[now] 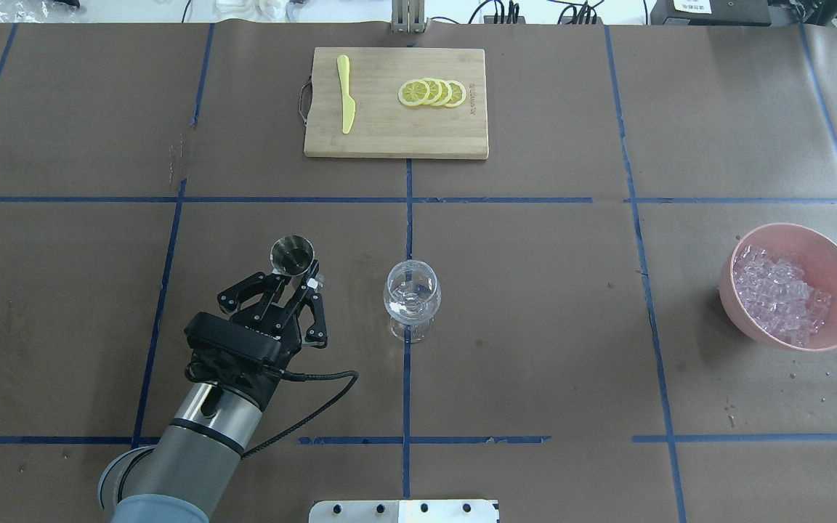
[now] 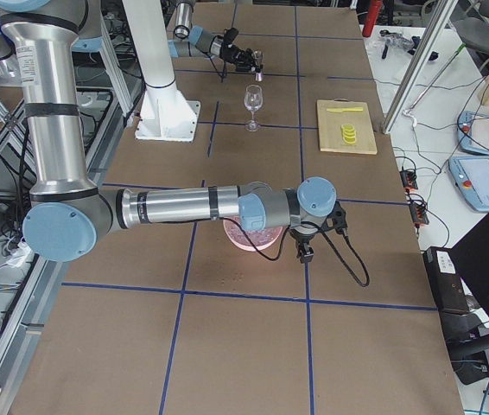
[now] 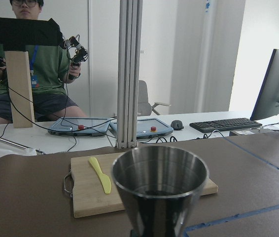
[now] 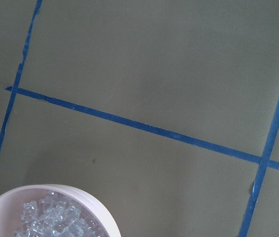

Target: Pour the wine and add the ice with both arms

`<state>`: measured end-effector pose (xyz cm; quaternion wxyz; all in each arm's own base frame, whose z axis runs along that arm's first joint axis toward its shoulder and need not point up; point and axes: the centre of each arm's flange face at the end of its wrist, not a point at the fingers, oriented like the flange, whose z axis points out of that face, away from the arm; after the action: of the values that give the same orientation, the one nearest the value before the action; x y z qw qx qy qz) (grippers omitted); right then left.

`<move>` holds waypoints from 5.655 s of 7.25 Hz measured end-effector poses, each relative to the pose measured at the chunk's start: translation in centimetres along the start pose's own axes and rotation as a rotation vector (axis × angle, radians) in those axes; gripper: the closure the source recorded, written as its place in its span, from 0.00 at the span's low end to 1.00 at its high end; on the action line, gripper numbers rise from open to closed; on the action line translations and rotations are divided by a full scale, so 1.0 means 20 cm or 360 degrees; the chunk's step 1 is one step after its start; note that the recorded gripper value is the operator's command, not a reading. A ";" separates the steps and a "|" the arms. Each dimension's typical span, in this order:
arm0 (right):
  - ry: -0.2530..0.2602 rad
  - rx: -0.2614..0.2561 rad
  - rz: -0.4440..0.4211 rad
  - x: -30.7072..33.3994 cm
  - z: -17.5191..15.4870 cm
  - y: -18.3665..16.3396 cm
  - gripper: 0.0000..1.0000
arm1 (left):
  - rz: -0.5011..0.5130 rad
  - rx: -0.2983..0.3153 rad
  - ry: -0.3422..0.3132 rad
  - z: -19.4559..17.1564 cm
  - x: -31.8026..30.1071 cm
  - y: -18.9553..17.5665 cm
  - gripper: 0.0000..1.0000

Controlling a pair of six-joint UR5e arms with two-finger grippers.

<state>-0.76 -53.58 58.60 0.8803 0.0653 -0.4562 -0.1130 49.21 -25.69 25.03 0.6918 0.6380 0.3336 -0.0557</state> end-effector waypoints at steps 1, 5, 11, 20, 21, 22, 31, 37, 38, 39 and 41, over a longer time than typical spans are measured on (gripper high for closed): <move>0.0000 0.0000 0.0000 0.00 0.00 0.00 0.00 | 0.0123 -0.0002 0.0004 0.01 0.03 -0.02 1.00; 0.0000 -0.0001 0.0001 0.00 0.00 0.00 0.00 | 0.0638 -0.0104 -0.0018 0.06 0.21 -0.05 1.00; 0.0000 0.0000 0.0001 0.00 0.00 0.00 0.00 | 0.1207 -0.0173 -0.0033 0.11 0.32 -0.12 1.00; 0.0000 0.0005 -0.0006 -0.01 0.00 0.00 0.00 | 0.1975 -0.0207 -0.0046 0.18 0.30 -0.20 1.00; 0.0000 0.0005 -0.0006 -0.01 0.00 0.00 0.00 | 0.2066 -0.0214 -0.0042 0.18 0.30 -0.21 1.00; 0.0000 0.0004 -0.0005 0.00 0.00 0.00 0.00 | 0.2164 -0.0231 -0.0037 0.18 0.30 -0.22 1.00; 0.0003 0.0005 -0.0010 0.00 0.00 -0.01 0.00 | 0.1274 -0.0056 -0.0070 0.11 0.15 -0.27 1.00; 0.0006 0.0023 -0.0033 -0.03 -0.03 -0.04 0.00 | 0.0170 -0.0012 0.0023 -0.08 -0.49 0.19 1.00; 0.0007 0.0028 -0.0040 -0.04 -0.03 -0.05 0.00 | 0.0083 -0.0029 0.0037 -0.14 -0.64 0.28 1.00; 0.0009 0.0033 -0.0047 -0.05 -0.04 -0.05 0.00 | 0.0038 -0.0081 0.0048 -0.19 -0.80 0.39 1.00; 0.0012 0.0039 -0.0056 -0.07 -0.05 -0.06 0.00 | -0.0002 -0.0229 0.0044 -0.29 -1.09 0.61 1.00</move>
<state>-0.81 -54.36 56.71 0.8790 0.0844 -0.4531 -0.1226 36.29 -25.72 47.08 0.7311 0.5871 0.3468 -0.0233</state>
